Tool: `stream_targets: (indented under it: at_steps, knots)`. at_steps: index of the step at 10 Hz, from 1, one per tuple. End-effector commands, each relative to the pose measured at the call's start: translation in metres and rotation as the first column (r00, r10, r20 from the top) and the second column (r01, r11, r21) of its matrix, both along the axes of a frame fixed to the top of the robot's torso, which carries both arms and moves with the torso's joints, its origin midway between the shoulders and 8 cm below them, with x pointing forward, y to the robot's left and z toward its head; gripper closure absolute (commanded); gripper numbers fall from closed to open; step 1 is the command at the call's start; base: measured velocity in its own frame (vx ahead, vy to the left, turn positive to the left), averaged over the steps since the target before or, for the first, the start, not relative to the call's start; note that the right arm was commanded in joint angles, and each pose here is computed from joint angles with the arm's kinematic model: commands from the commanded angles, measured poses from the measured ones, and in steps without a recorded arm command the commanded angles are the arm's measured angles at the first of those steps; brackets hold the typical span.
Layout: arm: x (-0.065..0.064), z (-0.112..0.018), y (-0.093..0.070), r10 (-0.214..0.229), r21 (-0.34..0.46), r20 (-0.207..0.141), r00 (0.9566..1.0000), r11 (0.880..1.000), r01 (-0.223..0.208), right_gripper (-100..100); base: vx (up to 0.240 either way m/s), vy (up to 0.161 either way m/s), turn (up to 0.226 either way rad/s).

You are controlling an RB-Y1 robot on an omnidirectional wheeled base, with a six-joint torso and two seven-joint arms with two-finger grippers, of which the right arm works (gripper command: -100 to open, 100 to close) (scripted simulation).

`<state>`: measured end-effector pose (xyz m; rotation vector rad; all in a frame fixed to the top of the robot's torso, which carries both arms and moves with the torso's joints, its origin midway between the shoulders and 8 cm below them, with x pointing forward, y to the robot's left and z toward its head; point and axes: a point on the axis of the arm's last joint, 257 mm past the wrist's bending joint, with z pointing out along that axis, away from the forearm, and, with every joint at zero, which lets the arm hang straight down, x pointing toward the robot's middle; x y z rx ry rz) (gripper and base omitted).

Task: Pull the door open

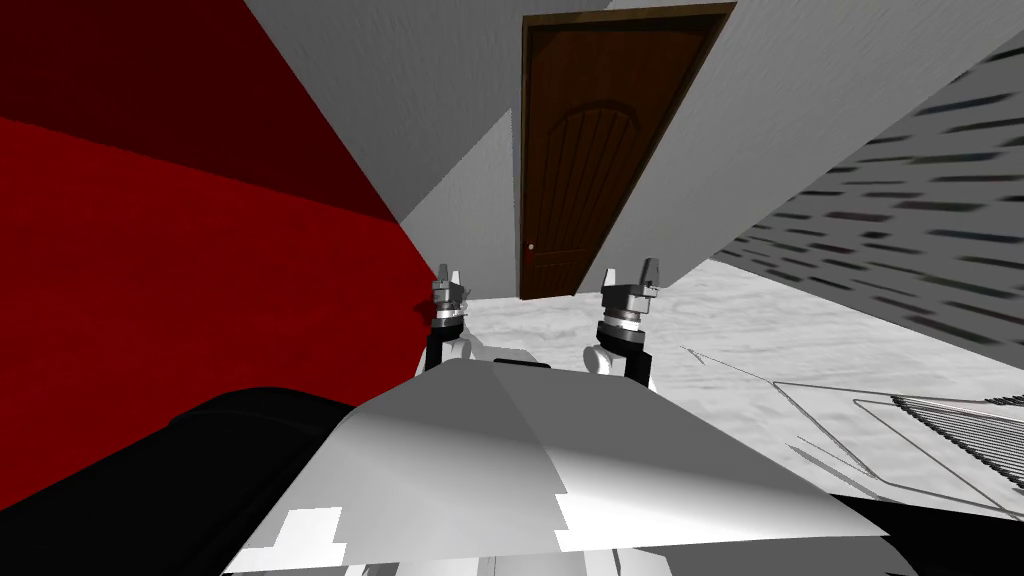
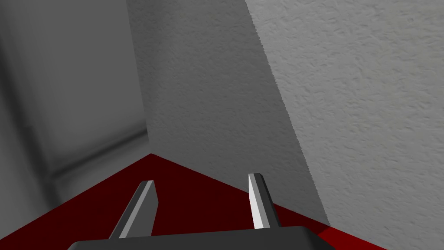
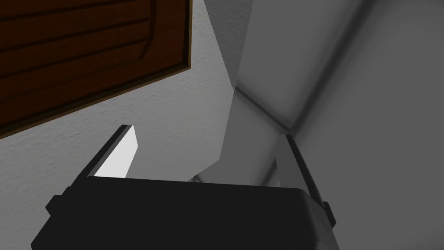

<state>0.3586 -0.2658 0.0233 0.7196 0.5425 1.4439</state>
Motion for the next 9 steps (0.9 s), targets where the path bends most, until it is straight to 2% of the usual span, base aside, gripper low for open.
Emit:
stream_targets:
  at_steps: [1,2,4,5,7,9]
  knots:
    - [0.007,-0.006,0.006,0.049,0.034,-0.004,0.9988,0.998,-0.049,-100,0.107,0.036,-0.034]
    - [0.013,-0.011,0.012,0.092,0.064,-0.008,0.9957,0.994,-0.092,-100,0.119,0.036,-0.043]
    - [0.020,-0.017,0.019,0.141,0.098,-0.011,0.9900,0.985,-0.139,-100,0.090,0.025,-0.031]
    - [0.027,-0.023,0.026,0.193,0.135,-0.014,0.9811,0.973,-0.189,-100,0.109,0.023,-0.046]
    - [0.033,-0.030,0.034,0.244,0.172,-0.016,0.9697,0.956,-0.237,-100,0.101,0.036,-0.038]
    - [0.041,-0.037,0.042,0.298,0.213,-0.017,0.9544,0.934,-0.288,-100,0.095,0.026,-0.033]
